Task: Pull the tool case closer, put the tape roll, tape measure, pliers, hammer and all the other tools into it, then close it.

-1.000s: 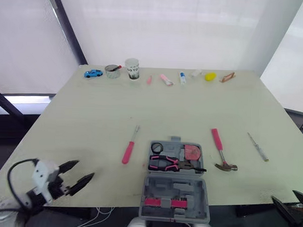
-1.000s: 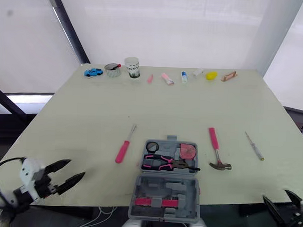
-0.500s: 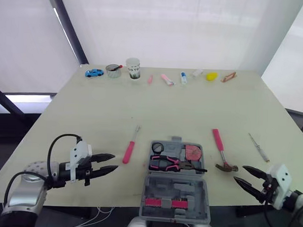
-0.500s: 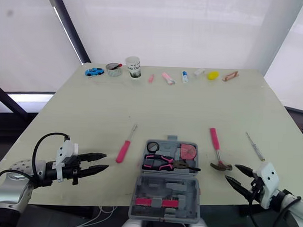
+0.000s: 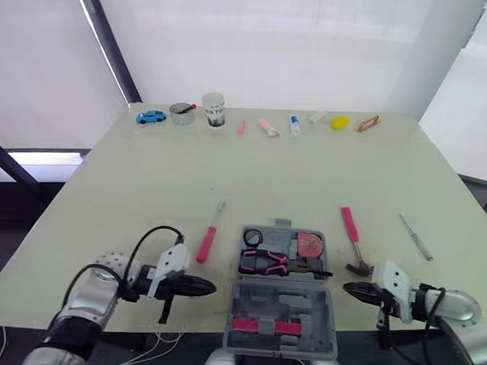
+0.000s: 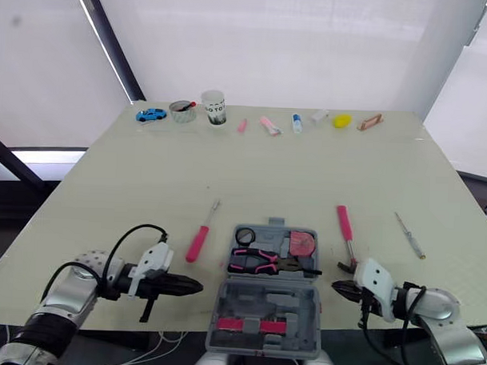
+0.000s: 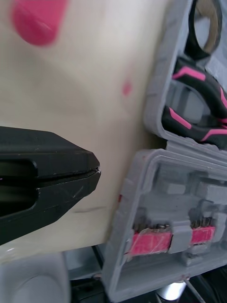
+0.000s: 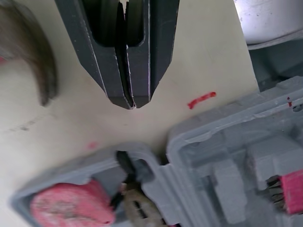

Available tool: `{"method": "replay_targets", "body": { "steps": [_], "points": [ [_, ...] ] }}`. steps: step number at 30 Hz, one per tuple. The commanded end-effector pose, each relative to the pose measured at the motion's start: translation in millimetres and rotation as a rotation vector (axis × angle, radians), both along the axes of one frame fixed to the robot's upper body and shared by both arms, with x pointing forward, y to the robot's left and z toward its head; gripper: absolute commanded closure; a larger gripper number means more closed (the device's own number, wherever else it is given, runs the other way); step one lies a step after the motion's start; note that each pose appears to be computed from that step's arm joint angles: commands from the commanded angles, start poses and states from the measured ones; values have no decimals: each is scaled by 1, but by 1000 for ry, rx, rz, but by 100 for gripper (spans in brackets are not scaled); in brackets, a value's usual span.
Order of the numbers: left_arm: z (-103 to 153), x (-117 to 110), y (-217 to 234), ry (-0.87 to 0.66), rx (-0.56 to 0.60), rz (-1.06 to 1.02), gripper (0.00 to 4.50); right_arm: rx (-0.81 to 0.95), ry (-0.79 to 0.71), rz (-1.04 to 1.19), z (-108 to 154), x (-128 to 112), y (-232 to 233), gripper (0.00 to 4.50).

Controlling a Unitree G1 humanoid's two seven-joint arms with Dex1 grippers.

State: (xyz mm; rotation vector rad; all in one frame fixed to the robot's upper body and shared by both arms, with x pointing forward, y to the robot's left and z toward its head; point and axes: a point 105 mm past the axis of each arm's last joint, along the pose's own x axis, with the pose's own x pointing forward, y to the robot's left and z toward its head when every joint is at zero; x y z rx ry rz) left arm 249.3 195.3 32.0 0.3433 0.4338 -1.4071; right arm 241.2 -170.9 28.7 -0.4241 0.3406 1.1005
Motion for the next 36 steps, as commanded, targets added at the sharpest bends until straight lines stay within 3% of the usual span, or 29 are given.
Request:
{"method": "replay_targets", "body": {
  "steps": [1, 19, 36],
  "points": [
    [-3, 2, -2, -24, 17, -7, 450, -2, -40, 34, 3, 4, 8, 448],
    [-22, 14, -20, -28, 9, 11, 450, 1, -64, 98, -4, 13, 36, 448],
    [-20, 32, -17, -50, 30, 27, 450, -6, -76, 96, -6, 18, 37, 448]
  ]
}}
